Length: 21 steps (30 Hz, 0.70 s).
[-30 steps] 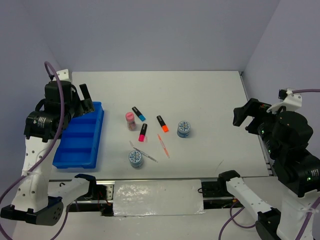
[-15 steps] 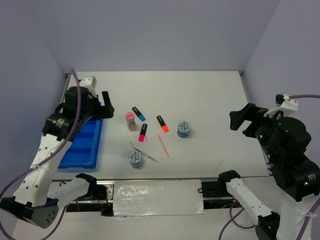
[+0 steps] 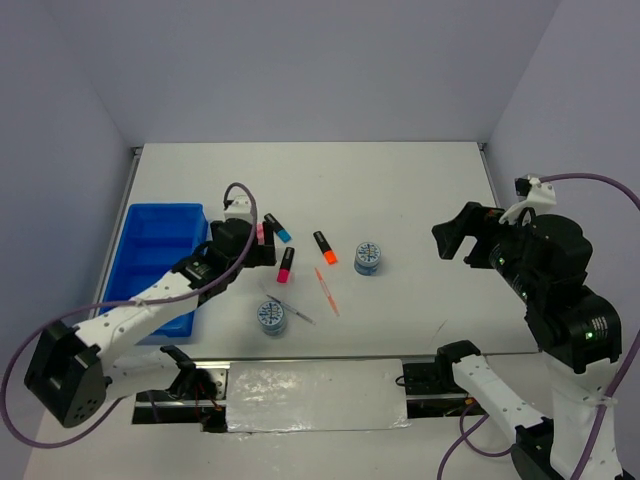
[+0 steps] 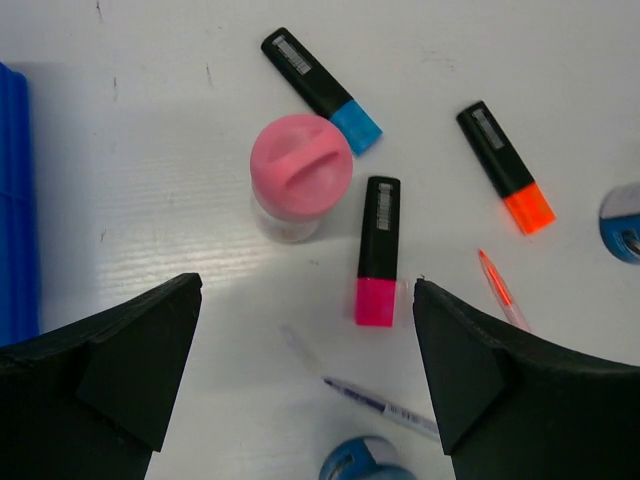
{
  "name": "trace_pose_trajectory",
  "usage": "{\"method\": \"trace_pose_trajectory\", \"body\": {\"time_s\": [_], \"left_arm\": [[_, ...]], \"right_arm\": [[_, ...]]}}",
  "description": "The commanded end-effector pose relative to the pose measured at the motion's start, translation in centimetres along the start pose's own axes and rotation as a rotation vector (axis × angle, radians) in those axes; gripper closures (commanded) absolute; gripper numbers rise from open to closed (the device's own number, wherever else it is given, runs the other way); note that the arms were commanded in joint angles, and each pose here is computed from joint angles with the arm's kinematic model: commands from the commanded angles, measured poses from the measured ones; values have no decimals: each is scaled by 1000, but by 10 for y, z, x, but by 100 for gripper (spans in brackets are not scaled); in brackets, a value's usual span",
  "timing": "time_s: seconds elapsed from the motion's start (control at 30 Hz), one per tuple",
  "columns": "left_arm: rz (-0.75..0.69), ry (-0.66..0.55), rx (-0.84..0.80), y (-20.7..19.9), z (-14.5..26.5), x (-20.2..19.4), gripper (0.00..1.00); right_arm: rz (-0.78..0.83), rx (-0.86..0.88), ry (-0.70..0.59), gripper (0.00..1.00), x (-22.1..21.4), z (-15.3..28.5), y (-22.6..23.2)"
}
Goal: Sort the stationery into containers
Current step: Pick up the pen from the center of the board.
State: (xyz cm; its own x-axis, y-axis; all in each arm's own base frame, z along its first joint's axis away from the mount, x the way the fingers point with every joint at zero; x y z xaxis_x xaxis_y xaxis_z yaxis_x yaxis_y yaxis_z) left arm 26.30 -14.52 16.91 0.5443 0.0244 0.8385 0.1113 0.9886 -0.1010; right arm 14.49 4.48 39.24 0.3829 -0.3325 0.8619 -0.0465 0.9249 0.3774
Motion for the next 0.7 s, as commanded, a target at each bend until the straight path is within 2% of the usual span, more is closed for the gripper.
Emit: {"method": "trace_pose_trajectory", "body": {"time_s": [0.0, 0.27, 0.4, 0.53, 0.57, 0.6, 0.67], "left_arm": [[81, -157, 41, -10, -23, 28, 1], [-6, -117, 168, -7, -66, 16, 1], [-17, -112, 183, -10, -79, 15, 8], [-20, -103, 177, -11, -88, 10, 23], [-19, -103, 178, -10, -90, 10, 28], [-17, -102, 177, -10, -92, 10, 37], [-18, -107, 174, -12, -96, 12, 42]], "right_arm": [[5, 95, -12, 0, 5, -4, 15], [11, 178, 26, 0, 2, -1, 26], [15, 194, 14, 0, 5, 3, 29], [12, 214, 17, 0, 6, 5, 32], [11, 212, 20, 0, 6, 4, 32], [12, 218, 21, 0, 6, 4, 33], [11, 225, 24, 0, 7, 4, 35]]}}
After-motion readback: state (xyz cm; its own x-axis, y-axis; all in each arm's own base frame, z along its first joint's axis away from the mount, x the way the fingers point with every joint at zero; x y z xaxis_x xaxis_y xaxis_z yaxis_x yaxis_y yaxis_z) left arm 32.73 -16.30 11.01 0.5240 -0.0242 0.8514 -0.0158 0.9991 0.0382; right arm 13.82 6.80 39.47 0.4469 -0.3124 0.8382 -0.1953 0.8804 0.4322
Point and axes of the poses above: each gripper's point midway between its finger pads, its own z axis back along the fingers, its own y axis along the line the jaws close on, x = y × z, the point moved 4 cm from there along z, back along the fingers, and after that the axes turned 4 degrees about -z, right-handed, at the moved point
